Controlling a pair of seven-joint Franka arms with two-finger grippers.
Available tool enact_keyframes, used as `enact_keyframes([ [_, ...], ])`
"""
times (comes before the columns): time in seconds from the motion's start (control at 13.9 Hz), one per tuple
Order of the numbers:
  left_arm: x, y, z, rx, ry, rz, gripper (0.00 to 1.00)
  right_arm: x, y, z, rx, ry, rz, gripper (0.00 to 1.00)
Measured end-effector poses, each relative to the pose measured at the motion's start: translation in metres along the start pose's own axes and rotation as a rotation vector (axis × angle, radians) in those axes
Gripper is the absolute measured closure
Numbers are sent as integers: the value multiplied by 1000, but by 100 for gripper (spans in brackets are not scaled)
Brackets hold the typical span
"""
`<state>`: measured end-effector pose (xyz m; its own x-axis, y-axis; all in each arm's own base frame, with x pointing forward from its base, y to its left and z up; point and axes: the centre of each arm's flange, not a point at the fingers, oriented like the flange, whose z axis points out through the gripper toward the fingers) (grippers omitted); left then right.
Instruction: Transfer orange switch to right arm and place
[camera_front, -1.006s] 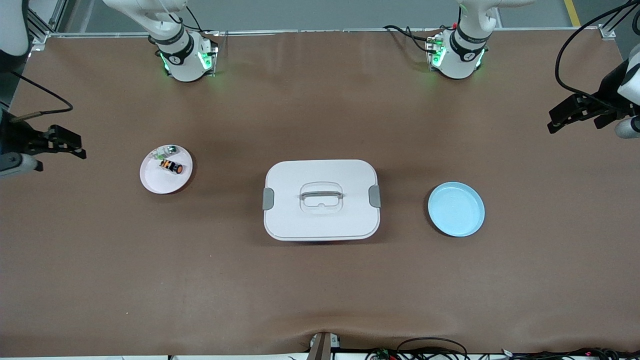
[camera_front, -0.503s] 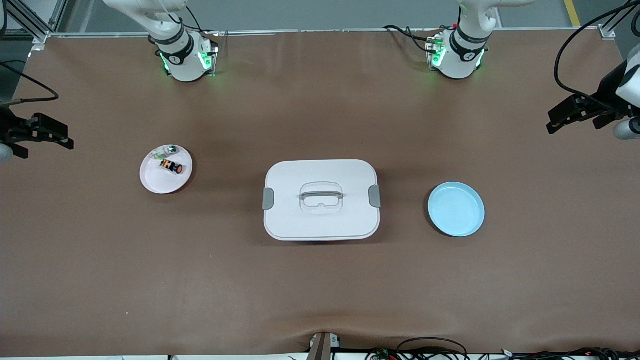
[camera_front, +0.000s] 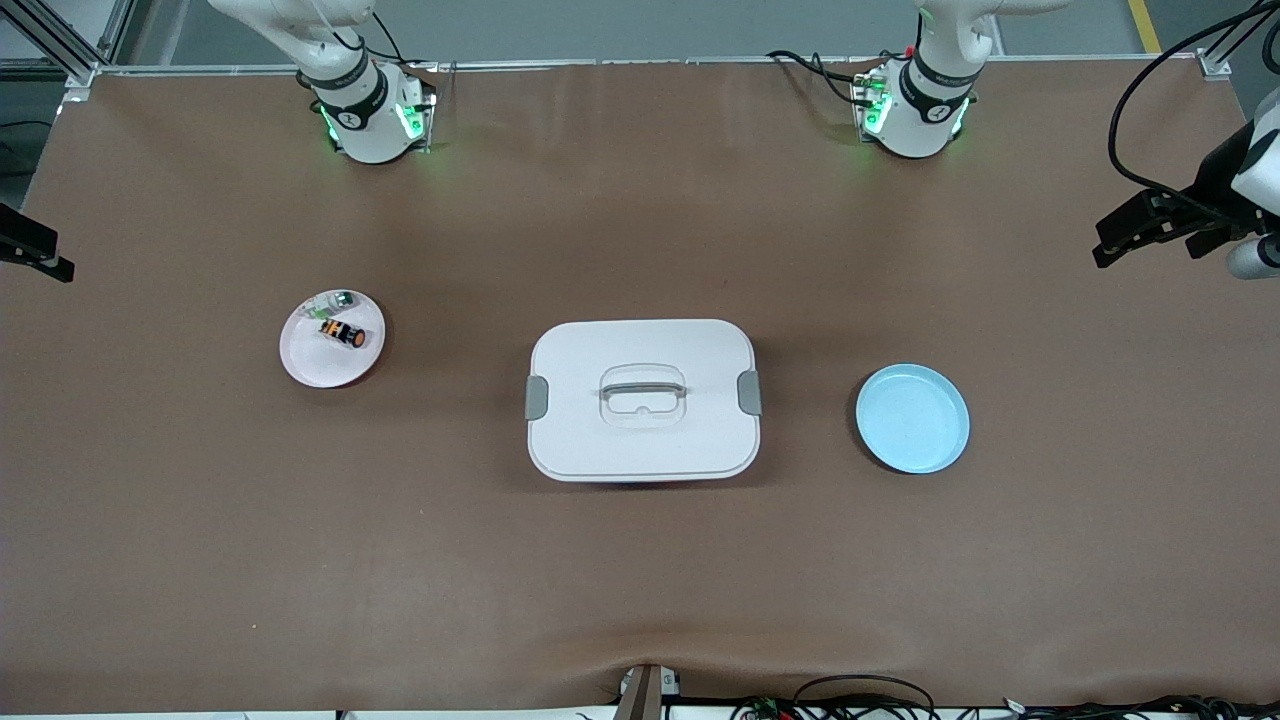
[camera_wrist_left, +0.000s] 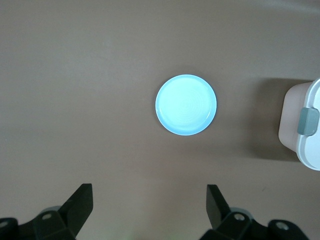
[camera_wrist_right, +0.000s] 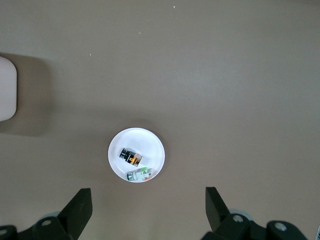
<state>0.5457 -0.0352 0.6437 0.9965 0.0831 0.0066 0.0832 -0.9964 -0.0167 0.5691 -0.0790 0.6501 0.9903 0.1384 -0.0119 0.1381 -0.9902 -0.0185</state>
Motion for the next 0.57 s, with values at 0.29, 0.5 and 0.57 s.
enact_keyframes([
  [0.29,0,1,0,-14,-2,0,0,0,-12,2,7,-29,119,0],
  [0.5,-2,2,1,-13,-14,2,0,-4,-31,-4,11,-53,121,0],
  [0.57,-2,2,1,-12,-18,2,0,-6,-37,-9,9,-44,118,0],
])
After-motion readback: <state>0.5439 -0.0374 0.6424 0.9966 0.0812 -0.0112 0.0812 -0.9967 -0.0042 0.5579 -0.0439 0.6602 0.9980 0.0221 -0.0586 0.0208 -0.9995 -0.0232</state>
